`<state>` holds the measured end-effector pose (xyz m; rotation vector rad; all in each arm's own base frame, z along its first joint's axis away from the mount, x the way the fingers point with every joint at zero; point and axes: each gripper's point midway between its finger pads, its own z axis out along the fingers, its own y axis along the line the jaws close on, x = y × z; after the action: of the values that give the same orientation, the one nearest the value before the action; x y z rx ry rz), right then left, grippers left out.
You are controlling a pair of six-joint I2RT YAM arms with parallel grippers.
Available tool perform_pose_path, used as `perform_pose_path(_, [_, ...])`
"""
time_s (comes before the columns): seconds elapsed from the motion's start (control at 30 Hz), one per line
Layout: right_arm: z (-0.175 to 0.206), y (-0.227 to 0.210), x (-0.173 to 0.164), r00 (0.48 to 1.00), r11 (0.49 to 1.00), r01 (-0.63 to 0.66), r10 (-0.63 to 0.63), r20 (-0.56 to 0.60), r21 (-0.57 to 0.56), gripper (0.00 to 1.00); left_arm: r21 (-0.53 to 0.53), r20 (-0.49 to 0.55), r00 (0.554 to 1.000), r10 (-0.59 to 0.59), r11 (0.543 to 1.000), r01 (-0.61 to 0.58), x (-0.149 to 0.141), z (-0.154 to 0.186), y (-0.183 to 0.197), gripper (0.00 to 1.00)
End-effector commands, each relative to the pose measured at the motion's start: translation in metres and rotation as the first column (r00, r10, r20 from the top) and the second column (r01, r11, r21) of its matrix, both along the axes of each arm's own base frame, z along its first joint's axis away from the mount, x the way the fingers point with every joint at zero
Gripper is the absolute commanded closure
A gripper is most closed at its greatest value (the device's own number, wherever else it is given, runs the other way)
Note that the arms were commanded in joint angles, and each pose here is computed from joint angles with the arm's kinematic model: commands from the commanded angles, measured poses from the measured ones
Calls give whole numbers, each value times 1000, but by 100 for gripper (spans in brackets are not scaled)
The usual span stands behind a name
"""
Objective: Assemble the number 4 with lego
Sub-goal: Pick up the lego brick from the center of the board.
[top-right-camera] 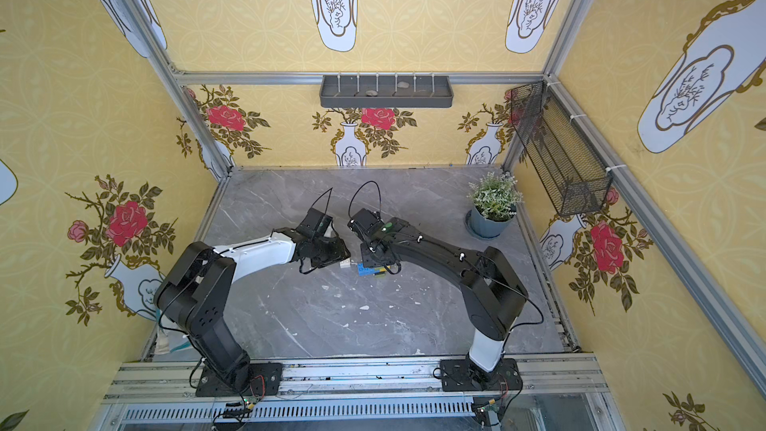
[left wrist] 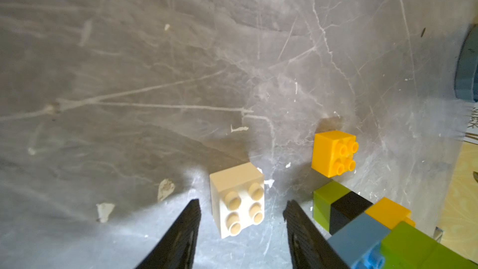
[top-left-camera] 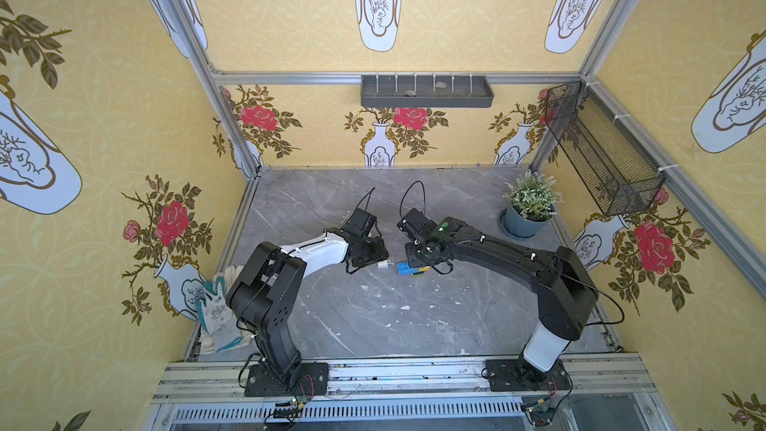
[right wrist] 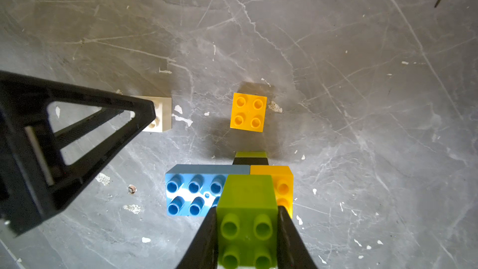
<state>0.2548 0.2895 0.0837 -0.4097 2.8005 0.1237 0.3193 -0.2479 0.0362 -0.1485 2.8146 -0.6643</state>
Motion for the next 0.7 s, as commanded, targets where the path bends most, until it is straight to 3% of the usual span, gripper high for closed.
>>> perform_pose_path(0.0, [-28, -35, -49, 973, 991, -24, -7, -229, -135, 83, 72, -35, 999, -26, 997, 28, -7, -11, 6, 46])
perform_pose_path(0.27, [-27, -34, -50, 975, 993, -21, -6, -223, -118, 82, 107, -41, 998, -45, 993, 49, -4, -13, 1, 47])
perform_pose_path(0.67, [-24, -30, -46, 978, 994, -22, 0, -210, -104, 81, 149, -60, 997, -53, 987, 62, -7, -20, 4, 63])
